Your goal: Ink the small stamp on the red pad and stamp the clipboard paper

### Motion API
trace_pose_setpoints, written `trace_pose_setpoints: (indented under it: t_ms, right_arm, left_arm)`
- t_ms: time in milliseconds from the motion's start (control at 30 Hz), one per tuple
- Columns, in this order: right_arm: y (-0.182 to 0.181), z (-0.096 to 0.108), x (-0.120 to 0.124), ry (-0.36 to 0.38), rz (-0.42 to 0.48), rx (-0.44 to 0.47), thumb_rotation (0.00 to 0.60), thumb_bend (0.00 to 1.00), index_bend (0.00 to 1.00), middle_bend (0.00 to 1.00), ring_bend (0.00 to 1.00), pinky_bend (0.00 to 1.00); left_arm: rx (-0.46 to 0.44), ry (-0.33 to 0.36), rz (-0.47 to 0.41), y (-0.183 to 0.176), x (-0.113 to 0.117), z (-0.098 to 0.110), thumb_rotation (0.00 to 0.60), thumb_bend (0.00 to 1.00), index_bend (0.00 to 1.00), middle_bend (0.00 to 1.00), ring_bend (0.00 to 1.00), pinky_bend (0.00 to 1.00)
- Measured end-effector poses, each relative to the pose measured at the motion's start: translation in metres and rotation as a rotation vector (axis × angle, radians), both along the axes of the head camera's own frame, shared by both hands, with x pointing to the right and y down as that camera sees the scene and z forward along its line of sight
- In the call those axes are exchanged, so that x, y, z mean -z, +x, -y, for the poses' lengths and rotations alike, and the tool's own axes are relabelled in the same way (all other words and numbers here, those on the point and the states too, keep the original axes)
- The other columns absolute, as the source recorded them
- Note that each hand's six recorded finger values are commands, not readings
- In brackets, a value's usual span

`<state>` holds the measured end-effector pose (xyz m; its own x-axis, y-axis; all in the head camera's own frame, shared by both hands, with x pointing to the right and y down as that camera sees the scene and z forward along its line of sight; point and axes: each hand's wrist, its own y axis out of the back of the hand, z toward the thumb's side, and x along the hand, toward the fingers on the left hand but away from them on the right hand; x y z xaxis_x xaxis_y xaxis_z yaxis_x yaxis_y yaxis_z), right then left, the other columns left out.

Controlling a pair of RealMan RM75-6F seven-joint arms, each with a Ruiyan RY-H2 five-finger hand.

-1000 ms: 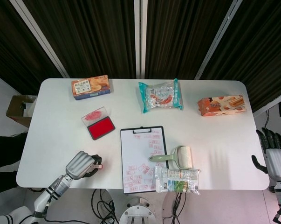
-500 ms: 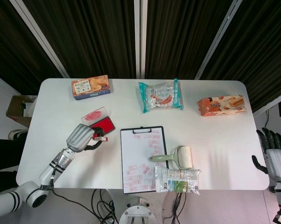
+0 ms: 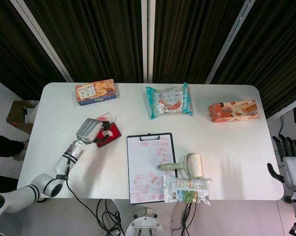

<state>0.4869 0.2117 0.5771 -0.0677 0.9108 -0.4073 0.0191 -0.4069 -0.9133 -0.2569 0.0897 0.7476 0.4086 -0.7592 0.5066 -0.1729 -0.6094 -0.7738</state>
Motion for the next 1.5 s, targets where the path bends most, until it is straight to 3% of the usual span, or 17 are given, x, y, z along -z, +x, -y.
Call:
trace_pose_setpoints:
  t_ms: [500,1033,1300,1500]
  right_arm:
    - [0.0,0.001,0.001,0.0,-0.005,-0.001,0.6,0.27,0.0,0.0,0.0,0.0]
    - [0.001,-0.002,0.0,-0.005,-0.003,-0.003,0.6,0.27,0.0,0.0,0.0,0.0]
    - [0.001,-0.002,-0.002,-0.011,-0.002,-0.003,0.6,0.27,0.0,0.0,0.0,0.0]
    - [0.0,-0.002,-0.001,-0.007,-0.003,-0.003,0.6,0.27,0.0,0.0,0.0,0.0]
  left_arm:
    - [0.001,-0.042,0.064,-0.004,-0.025,0.002,0.6,0.45,0.64,0.66,1.0,1.0]
    - [0.013,-0.07,0.067,-0.001,-0.036,-0.002,0.6,0.46,0.65,0.67,1.0,1.0]
    - [0.016,-0.056,0.043,0.0,-0.03,0.0,0.6,0.46,0.65,0.67,1.0,1.0]
    - [0.021,-0.007,-0.037,0.008,-0.004,0.009,0.6,0.46,0.65,0.67,1.0,1.0]
